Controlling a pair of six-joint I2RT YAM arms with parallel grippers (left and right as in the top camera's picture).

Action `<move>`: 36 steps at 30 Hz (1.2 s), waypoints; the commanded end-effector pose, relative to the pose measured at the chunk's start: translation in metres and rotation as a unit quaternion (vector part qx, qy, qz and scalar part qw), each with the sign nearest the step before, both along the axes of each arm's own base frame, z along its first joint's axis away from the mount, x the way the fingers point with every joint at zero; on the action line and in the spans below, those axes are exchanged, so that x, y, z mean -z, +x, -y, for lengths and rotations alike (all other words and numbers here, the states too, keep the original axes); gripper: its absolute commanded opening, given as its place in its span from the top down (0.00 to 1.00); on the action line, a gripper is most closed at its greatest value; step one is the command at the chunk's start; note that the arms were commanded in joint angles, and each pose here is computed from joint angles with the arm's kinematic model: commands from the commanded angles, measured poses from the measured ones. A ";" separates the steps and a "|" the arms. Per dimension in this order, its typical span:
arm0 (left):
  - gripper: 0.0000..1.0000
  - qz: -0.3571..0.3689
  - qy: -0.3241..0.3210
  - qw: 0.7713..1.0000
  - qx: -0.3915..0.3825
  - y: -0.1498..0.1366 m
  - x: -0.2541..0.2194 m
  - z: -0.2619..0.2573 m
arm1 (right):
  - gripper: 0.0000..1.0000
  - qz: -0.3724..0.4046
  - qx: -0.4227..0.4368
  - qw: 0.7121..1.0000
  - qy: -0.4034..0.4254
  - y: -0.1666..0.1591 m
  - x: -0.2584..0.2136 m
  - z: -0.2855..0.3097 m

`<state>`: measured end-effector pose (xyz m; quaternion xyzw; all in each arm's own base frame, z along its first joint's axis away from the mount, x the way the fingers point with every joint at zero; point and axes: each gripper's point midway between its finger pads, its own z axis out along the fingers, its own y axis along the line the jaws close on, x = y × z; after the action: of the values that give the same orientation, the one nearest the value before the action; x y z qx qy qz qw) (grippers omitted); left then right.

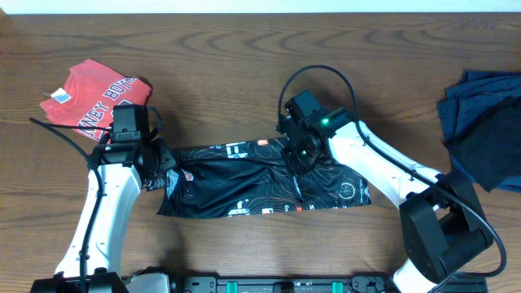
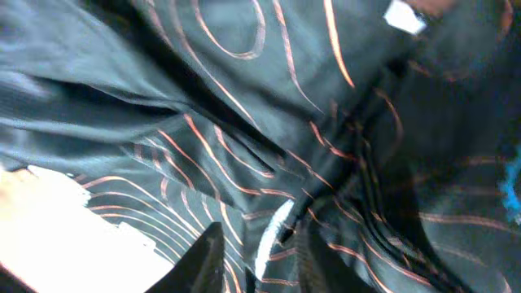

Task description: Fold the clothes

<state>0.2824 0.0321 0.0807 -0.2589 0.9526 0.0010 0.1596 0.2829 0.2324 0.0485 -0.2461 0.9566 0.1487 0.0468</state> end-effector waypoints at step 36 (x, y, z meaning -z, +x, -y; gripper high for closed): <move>0.44 -0.003 0.000 1.000 -0.002 -0.003 -0.001 -0.001 | 0.71 0.006 0.249 0.943 -0.223 -0.010 0.029 0.123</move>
<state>0.2799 0.0319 0.0799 -0.2589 0.9535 0.0020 0.1544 0.2694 0.1139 0.0147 -0.0231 0.9961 -0.0835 0.0160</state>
